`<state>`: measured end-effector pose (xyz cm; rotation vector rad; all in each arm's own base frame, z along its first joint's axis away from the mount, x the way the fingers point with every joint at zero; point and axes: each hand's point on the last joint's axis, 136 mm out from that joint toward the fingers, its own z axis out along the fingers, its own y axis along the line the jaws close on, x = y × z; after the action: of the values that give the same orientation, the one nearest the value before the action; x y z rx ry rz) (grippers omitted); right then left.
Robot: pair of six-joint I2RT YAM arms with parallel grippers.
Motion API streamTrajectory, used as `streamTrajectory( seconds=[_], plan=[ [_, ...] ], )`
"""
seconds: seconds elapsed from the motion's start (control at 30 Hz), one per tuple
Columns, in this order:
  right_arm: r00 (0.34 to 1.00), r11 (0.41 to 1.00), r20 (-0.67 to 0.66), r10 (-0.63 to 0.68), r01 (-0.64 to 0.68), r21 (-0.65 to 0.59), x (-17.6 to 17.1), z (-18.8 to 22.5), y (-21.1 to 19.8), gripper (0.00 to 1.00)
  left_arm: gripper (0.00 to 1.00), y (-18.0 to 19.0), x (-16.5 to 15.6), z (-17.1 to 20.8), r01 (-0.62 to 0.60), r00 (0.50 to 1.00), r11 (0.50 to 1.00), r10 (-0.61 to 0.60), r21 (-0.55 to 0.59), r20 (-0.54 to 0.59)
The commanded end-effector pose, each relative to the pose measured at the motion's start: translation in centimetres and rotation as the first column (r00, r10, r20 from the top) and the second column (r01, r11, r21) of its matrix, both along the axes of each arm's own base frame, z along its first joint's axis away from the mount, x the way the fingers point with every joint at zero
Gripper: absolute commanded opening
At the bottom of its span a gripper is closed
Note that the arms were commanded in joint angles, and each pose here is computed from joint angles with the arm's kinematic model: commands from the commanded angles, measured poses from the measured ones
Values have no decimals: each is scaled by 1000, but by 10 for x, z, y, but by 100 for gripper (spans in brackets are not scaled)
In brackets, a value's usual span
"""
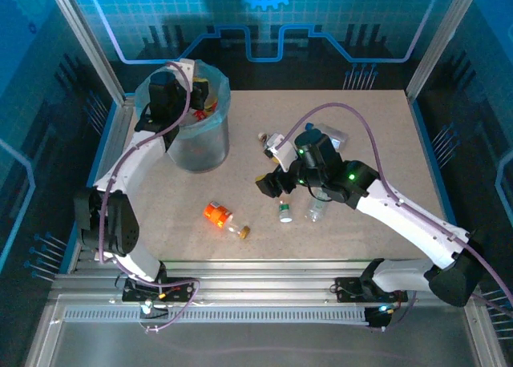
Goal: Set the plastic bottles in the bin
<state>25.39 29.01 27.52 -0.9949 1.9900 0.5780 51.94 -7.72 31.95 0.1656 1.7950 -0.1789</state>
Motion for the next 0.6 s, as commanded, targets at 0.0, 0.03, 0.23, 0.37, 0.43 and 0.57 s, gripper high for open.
streamTrajectory(
  seconds=[0.0, 0.03, 0.23, 0.37, 0.43, 0.57],
  plan=[
    [1000, 1000, 10, 21, -21, 3, -1, 7, 7, 78, 0, 20, -5, -52, -49, 986, 998, 55, 46, -158],
    [1000, 1000, 7, 22, -22, 2, -1, 7, 7, 78, 0, 21, -5, -56, -52, 982, 997, 60, 51, -180],
    [1000, 1000, -1, 25, -25, -8, -1, 3, 9, 78, 0, 24, -6, -82, -56, 962, 997, 69, 54, -263],
    [1000, 999, -9, 27, -27, -17, -1, 1, 9, 78, 0, 25, -7, -106, -58, 939, 996, 76, 65, -337],
    [1000, 999, -10, 26, -26, -19, -1, 0, 9, 78, 0, 26, -8, -116, -59, 927, 996, 81, 71, -367],
    [1000, 999, -11, 28, -28, -21, -2, 0, 8, 78, 0, 28, -10, -126, -59, 914, 996, 83, 72, -397]
  ],
)
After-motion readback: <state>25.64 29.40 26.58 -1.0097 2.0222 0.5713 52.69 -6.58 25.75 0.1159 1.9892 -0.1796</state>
